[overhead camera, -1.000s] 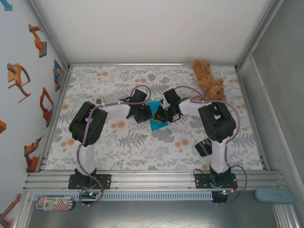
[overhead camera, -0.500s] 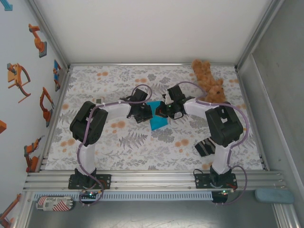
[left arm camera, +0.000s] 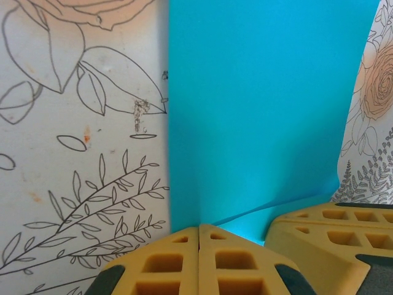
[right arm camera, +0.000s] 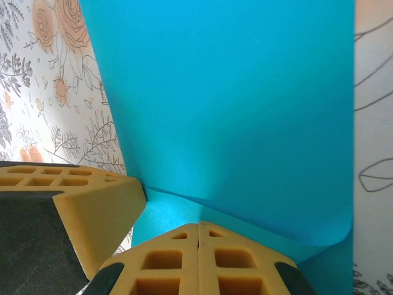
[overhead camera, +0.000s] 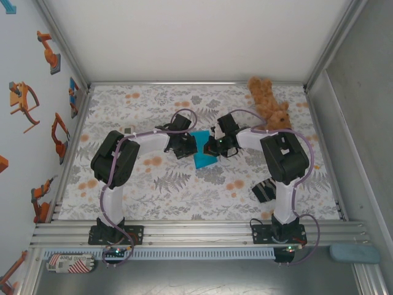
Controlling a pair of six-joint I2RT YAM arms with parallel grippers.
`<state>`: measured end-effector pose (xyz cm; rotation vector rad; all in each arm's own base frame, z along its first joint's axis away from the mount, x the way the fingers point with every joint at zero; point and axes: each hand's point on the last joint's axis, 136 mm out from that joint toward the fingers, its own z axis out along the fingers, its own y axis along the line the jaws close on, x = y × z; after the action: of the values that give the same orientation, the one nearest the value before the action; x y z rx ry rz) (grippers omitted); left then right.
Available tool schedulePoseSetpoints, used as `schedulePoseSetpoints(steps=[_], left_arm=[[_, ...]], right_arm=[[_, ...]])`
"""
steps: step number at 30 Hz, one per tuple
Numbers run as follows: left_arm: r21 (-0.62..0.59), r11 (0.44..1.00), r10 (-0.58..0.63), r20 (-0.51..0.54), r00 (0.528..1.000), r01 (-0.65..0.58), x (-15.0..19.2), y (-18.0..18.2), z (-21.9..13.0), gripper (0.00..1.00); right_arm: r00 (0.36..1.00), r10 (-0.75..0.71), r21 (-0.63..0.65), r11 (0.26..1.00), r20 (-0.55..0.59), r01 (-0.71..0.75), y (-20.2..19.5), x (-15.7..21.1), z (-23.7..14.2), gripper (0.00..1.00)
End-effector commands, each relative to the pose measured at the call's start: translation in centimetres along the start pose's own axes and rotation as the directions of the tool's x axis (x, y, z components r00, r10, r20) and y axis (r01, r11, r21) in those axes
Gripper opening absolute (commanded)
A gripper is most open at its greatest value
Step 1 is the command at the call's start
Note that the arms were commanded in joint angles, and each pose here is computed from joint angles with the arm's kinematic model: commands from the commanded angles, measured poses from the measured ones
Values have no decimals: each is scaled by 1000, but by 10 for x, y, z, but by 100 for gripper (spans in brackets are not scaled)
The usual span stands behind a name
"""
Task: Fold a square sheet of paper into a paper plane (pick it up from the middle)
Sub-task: Fold the triangle a second time at the center of the table.
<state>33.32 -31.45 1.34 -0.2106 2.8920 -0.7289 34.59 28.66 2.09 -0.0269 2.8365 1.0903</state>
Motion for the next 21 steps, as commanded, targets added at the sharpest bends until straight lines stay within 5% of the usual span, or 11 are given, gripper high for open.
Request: schedulePoseSetpoints(steps=[1,10,21], left_arm=[[-203,979,-41,-65,997,27,23,55,20,3],[-292,956,-65,-100,993,34,40,88,28,0],[-262,965,-22,-90,996,-2,32,77,27,0]], right_arm=[[1000,1,39,999,-8,-1,-20,4,2,0],[997,53,38,998,64,-55,-48,1,-15,0],[971,14,14,1000,239,-18,-29,-35,-65,0]])
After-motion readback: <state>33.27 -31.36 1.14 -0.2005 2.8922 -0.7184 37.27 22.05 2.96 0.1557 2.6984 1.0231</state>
